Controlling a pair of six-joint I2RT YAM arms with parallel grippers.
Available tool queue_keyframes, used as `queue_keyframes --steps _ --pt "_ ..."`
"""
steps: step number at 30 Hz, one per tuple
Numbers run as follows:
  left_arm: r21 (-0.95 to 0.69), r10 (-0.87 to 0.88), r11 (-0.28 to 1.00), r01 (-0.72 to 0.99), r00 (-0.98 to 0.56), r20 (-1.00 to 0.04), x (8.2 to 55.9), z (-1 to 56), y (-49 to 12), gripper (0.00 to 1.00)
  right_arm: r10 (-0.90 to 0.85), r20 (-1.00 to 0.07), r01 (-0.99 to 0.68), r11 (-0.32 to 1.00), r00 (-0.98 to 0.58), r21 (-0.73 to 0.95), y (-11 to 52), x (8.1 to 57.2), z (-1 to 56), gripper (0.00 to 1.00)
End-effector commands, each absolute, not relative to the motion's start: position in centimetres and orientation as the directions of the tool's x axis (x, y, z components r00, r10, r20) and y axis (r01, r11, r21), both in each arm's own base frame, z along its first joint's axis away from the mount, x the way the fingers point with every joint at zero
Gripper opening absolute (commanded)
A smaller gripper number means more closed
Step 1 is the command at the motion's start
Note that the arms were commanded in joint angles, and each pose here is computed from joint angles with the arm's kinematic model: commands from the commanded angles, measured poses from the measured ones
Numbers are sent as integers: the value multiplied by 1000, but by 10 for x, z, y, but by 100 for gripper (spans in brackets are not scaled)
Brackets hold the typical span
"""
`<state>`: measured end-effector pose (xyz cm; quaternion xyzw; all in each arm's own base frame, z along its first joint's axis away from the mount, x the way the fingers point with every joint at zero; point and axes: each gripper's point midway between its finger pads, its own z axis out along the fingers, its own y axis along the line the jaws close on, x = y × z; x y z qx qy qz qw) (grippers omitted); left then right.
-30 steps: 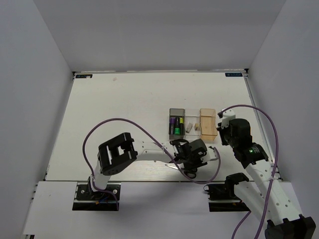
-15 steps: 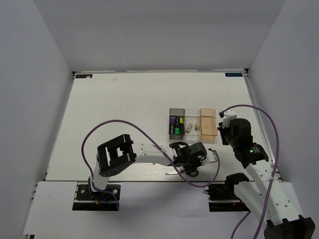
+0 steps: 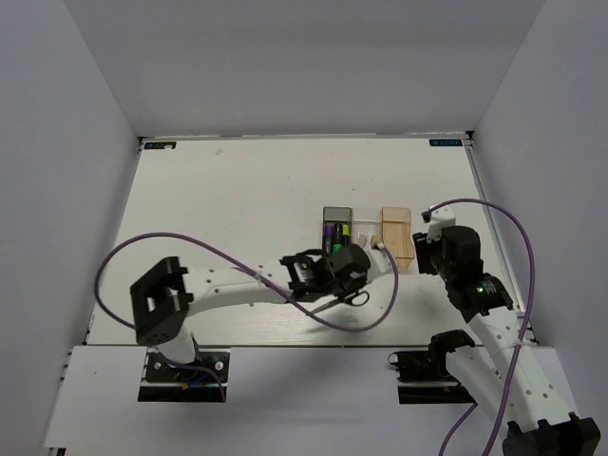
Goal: Sort the stationery into containers
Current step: Pick up the scissors from the corner of the board, then place the scissors in the storage box.
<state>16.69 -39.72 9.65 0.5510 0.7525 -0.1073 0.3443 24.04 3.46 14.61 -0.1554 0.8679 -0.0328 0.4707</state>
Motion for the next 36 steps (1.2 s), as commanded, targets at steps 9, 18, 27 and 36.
queue_keyframes --steps 9,18,27,36 --pt "-329 -89 709 624 -384 -919 294 268 -417 0 -269 -841 -169 962 -469 -213 26 248 157 55" --pt "-657 -424 598 460 -514 -746 387 278 -451 0 -259 -844 -138 966 -469 -219 17 247 154 55" --pt "-736 -458 530 422 -588 -667 413 244 -490 0 -251 -846 -140 968 -471 -209 17 247 152 55" --pt "-738 -412 543 400 -639 -649 416 203 -517 0 -249 -848 -133 968 -468 -212 15 247 153 55"
